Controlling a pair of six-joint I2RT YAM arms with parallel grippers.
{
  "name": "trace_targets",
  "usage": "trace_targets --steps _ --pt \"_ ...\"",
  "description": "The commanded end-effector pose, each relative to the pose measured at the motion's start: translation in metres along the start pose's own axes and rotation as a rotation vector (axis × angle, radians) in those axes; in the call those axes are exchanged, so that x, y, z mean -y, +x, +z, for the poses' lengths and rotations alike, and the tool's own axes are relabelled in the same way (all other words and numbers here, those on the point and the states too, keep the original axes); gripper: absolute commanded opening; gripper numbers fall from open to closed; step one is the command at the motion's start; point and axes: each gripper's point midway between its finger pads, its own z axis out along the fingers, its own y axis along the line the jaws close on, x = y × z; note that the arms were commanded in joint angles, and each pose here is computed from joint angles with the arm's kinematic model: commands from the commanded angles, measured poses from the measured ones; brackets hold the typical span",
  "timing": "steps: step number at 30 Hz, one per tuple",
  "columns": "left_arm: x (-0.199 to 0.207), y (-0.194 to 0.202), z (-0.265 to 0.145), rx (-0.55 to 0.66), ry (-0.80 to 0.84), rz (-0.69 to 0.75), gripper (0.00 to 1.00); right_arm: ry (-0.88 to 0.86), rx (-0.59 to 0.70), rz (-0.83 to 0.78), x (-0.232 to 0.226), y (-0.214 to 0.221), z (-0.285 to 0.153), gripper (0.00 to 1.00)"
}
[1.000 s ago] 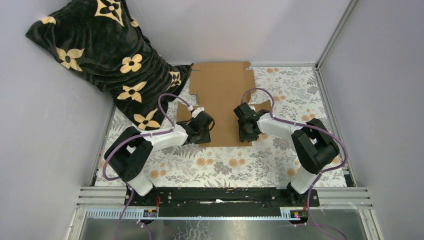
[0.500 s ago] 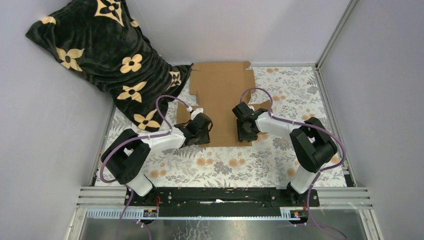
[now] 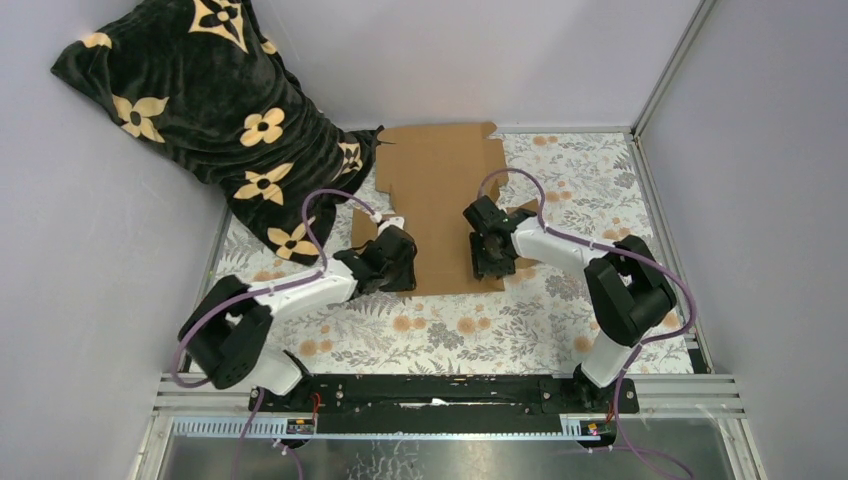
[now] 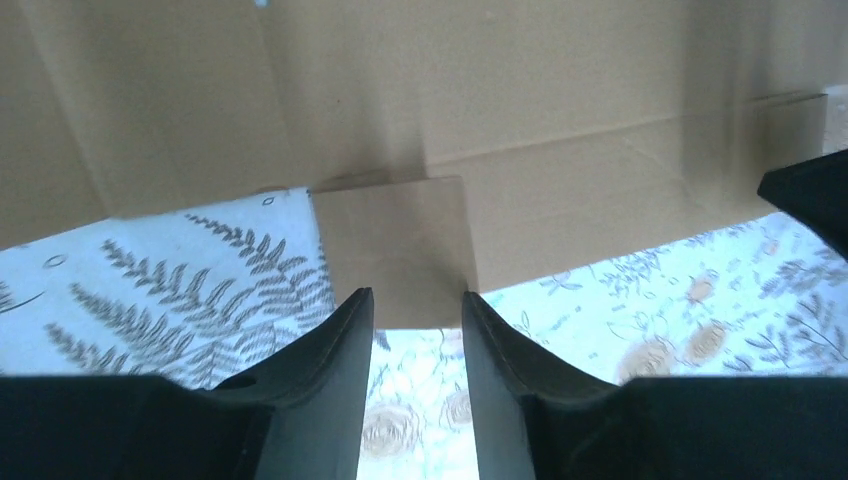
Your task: Fold the paper box
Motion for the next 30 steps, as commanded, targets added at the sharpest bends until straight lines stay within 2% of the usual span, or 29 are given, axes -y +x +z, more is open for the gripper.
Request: trace_targets --steps 1,4,6,7,8,9,12,14,21,22,23,24,26,30 --pt "0.016 -0.032 -0.046 0.061 0.027 0.062 0.47 -0.092 0.15 -0.052 -0.02 -0.049 -0.073 0.53" --pt "0.033 -0.066 -0.08 0.126 0.05 0.072 0.53 -0.136 0.254 -0.066 -0.026 -0.078 -0.122 0.56" --pt "0.047 -0.087 -0.104 0.175 0.092 0.065 0.63 -0.157 0.319 -0.078 -0.027 -0.092 -0.154 0.62" --pt "0.054 -0.093 -0.115 0.195 0.12 0.057 0.82 -0.152 0.345 -0.078 -0.024 -0.098 -0.166 0.64" --pt "0.062 -0.098 -0.125 0.206 0.159 0.052 0.94 -0.152 0.368 -0.08 -0.021 -0.101 -0.176 0.67" --pt "0.068 -0.1 -0.133 0.214 0.196 0.046 0.98 -0.147 0.38 -0.077 -0.017 -0.103 -0.182 0.69" --pt "0.074 -0.1 -0.149 0.23 0.254 0.011 0.99 -0.137 0.385 -0.06 -0.003 -0.1 -0.187 0.78" --pt "0.068 -0.092 -0.155 0.236 0.27 -0.024 0.99 -0.14 0.369 -0.071 0.003 -0.089 -0.173 0.84" --pt "0.04 -0.061 -0.15 0.271 0.292 -0.225 0.99 -0.162 0.339 -0.079 0.007 -0.064 -0.145 0.86" --pt "0.037 -0.057 -0.149 0.272 0.299 -0.246 0.99 -0.173 0.344 -0.073 0.006 -0.063 -0.144 0.89" --pt "0.034 -0.053 -0.148 0.271 0.303 -0.261 0.99 -0.192 0.338 -0.064 0.003 -0.06 -0.142 0.97" --pt "0.032 -0.048 -0.145 0.264 0.302 -0.269 0.99 -0.224 0.328 -0.058 -0.002 -0.057 -0.141 0.99" --pt "0.028 -0.042 -0.143 0.253 0.298 -0.271 0.99 -0.321 0.294 -0.05 -0.018 -0.048 -0.139 1.0" --pt "0.026 -0.034 -0.142 0.237 0.312 -0.295 0.99 -0.404 0.248 -0.052 -0.031 -0.033 -0.131 1.0"
